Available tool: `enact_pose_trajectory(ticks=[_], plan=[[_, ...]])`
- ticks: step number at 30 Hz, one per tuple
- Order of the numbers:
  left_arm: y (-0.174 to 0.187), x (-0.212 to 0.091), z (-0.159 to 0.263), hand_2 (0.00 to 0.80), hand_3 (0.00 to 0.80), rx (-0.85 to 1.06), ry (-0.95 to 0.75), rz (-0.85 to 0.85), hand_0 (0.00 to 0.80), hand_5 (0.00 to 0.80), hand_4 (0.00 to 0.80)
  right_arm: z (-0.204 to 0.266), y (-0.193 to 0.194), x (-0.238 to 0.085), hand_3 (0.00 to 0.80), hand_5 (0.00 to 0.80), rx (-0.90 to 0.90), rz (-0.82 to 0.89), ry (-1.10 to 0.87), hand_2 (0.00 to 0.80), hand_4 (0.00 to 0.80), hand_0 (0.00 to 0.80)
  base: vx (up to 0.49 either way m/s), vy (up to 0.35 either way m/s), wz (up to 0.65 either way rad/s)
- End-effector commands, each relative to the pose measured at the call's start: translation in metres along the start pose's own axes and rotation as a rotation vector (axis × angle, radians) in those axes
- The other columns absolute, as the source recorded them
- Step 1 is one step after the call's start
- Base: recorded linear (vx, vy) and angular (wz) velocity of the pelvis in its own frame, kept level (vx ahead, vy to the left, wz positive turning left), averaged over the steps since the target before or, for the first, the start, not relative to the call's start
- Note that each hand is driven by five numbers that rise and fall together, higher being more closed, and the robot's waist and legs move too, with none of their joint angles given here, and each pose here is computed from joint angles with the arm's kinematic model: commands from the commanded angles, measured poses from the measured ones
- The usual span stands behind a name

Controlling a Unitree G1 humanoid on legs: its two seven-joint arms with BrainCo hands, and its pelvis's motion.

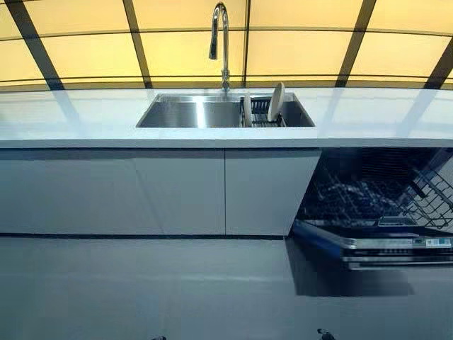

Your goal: Take plates into dishwasher

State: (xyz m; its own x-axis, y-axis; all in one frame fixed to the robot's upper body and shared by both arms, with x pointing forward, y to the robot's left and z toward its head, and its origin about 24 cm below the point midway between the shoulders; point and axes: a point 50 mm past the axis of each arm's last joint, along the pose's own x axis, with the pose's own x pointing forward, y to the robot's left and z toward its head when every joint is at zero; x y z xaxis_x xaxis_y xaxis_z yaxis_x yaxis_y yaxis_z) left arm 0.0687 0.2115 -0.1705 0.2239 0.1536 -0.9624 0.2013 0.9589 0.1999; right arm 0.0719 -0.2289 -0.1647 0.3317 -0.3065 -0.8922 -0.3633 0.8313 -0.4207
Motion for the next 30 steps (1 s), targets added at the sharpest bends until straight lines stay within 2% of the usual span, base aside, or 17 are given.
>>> enact_pose_trajectory(ticks=[1, 5, 30], plan=[[0.0064, 0.0019, 0.0263, 0.000, 0.000, -0.017, -0.059, 0.023, 0.000, 0.000, 0.000, 0.0214, 0.0064, 0.0018, 0.000, 0.000, -0.063, 0.030, -0.042, 0.000, 0.000, 0.000, 0.000, 0.000, 0.00], [0.0027, 0.0020, 0.0240, 0.000, 0.000, -0.030, -0.036, -0.038, 0.000, 0.000, 0.000, 0.0227, 0.0068, 0.0018, 0.000, 0.000, -0.067, 0.031, -0.042, 0.000, 0.000, 0.000, 0.000, 0.000, 0.00], [0.0062, 0.0022, 0.0202, 0.000, 0.000, -0.033, -0.008, 0.007, 0.000, 0.000, 0.000, 0.0298, 0.0053, 0.0023, 0.000, 0.000, -0.150, 0.011, -0.061, 0.000, 0.000, 0.000, 0.011, -0.005, 0.00]])
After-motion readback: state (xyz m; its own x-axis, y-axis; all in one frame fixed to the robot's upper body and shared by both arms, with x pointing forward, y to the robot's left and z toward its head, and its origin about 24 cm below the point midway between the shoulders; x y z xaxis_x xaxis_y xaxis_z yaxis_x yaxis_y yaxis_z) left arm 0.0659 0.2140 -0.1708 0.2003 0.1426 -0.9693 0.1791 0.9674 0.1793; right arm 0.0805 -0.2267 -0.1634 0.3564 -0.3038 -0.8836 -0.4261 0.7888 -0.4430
